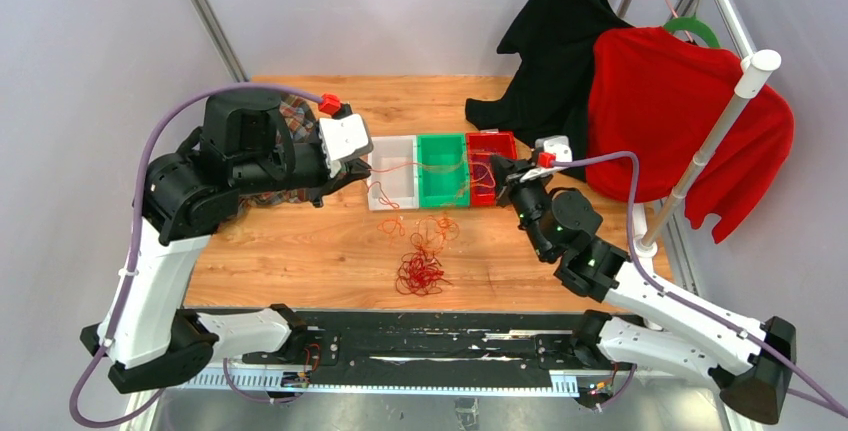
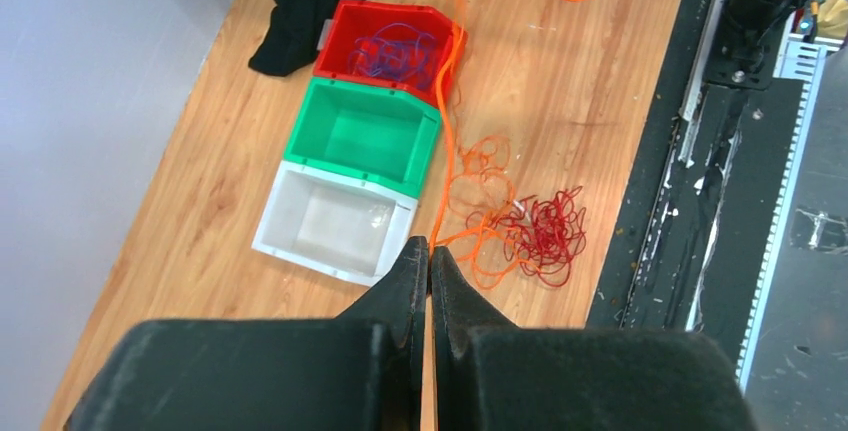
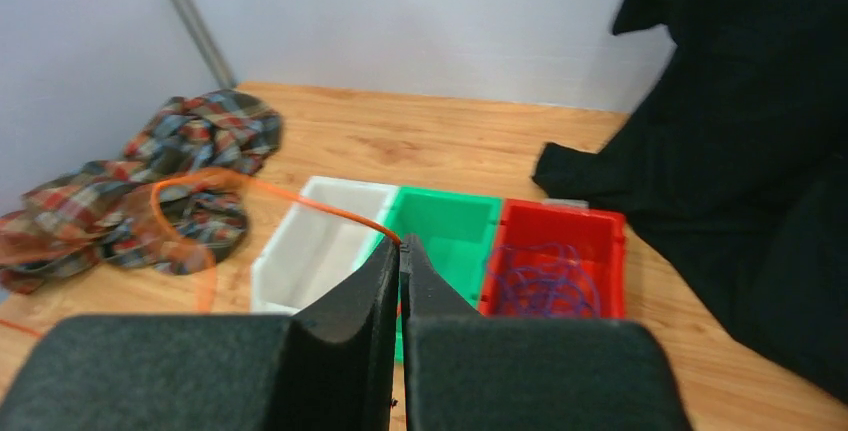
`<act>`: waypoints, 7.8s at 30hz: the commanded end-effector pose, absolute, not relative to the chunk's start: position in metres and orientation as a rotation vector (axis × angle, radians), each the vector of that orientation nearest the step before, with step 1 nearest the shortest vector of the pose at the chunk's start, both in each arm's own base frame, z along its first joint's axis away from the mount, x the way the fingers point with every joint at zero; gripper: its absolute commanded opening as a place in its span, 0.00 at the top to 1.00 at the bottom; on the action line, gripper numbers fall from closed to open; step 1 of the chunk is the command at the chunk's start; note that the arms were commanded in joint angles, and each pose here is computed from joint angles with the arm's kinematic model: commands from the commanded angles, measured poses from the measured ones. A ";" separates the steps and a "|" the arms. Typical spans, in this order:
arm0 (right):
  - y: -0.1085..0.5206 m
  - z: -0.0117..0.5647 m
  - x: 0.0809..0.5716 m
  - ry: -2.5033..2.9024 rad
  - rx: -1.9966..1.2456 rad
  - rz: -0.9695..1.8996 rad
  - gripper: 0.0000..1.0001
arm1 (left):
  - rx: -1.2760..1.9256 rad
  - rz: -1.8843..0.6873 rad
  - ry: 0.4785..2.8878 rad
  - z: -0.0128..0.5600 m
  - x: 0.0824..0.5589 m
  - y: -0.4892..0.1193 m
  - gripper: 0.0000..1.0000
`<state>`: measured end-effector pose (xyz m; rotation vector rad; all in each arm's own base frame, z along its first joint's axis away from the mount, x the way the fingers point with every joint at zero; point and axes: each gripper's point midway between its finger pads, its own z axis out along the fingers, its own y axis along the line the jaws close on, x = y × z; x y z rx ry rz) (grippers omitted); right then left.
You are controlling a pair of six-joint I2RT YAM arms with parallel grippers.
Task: Untangle the cables
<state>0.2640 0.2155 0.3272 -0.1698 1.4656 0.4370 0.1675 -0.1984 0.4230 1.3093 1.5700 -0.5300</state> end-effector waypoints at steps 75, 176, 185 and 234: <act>0.192 0.276 0.250 1.655 -0.194 0.508 1.00 | 1.458 -0.842 1.682 0.313 0.282 -0.311 0.02; 0.247 0.112 0.234 1.942 -0.239 0.667 0.79 | 0.635 -0.382 0.798 0.697 0.207 -0.184 1.00; 0.229 0.146 0.250 1.856 -0.159 0.582 0.76 | 0.713 -0.374 0.957 0.627 0.257 -0.220 1.00; 0.165 0.140 0.259 1.876 0.039 0.443 0.80 | 1.202 -0.137 2.006 0.130 0.446 -0.315 1.00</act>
